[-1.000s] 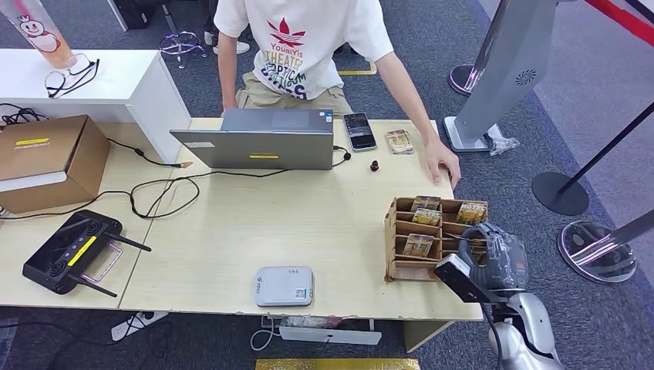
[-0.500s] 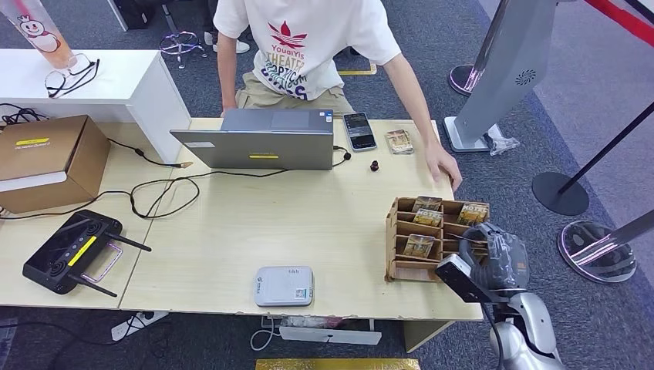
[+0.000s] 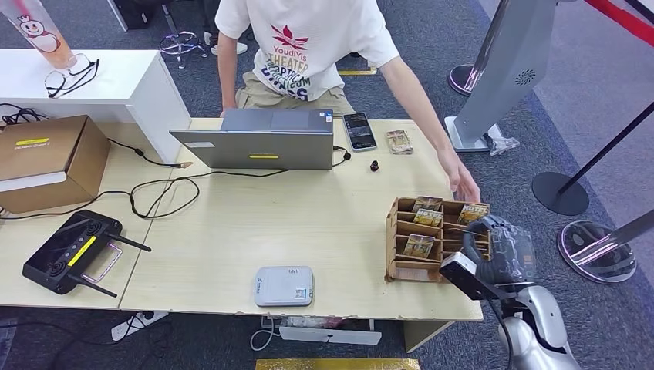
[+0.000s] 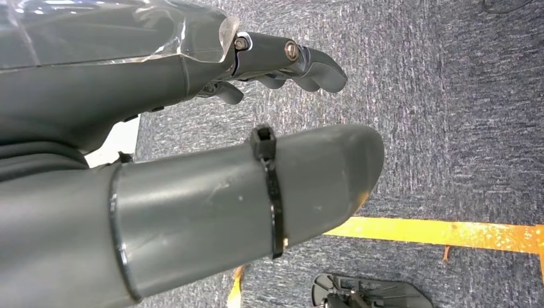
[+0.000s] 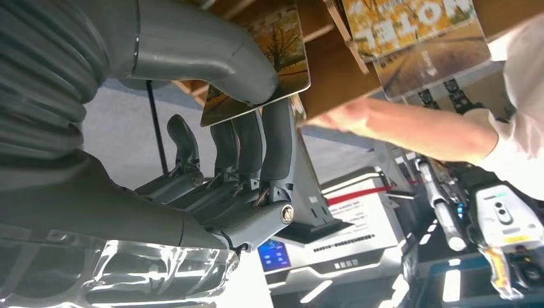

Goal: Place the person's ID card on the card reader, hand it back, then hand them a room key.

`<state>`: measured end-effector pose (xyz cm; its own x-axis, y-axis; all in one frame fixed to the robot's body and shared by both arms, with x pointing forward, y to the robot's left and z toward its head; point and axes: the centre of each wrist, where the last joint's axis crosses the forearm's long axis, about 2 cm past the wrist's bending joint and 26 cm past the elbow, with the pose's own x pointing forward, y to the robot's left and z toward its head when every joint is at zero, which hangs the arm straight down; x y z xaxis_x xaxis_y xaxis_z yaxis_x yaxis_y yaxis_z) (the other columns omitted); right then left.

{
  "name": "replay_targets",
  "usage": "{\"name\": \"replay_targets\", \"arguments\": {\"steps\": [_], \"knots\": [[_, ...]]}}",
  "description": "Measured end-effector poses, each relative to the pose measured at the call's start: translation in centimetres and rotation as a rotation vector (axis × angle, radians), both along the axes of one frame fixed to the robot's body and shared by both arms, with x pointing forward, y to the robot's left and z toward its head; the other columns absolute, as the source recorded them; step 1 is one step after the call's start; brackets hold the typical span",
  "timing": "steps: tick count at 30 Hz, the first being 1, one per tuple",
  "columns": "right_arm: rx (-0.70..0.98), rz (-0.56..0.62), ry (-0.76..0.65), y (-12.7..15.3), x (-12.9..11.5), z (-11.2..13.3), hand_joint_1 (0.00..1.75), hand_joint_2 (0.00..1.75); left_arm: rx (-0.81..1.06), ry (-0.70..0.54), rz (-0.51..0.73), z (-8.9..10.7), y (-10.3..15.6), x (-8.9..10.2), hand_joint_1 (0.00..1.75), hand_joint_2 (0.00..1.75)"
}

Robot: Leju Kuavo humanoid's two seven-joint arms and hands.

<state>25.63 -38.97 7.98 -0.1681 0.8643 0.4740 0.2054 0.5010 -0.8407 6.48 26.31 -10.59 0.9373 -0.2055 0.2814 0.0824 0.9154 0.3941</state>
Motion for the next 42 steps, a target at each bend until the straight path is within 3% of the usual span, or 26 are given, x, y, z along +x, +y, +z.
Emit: {"name": "replay_targets", "arguments": {"steps": [20, 42], "knots": [[-0.060, 0.090, -0.119, -1.8, 1.7, 5.2, 1.40, 1.75, -0.006, -0.021, 0.002, 0.0, -0.1, 0.2, 0.00, 0.00], [-0.075, 0.185, -0.360, -0.9, 9.1, 14.3, 1.50, 1.75, -0.024, -0.037, -0.017, 0.3, -0.9, 1.6, 0.00, 0.00]]}}
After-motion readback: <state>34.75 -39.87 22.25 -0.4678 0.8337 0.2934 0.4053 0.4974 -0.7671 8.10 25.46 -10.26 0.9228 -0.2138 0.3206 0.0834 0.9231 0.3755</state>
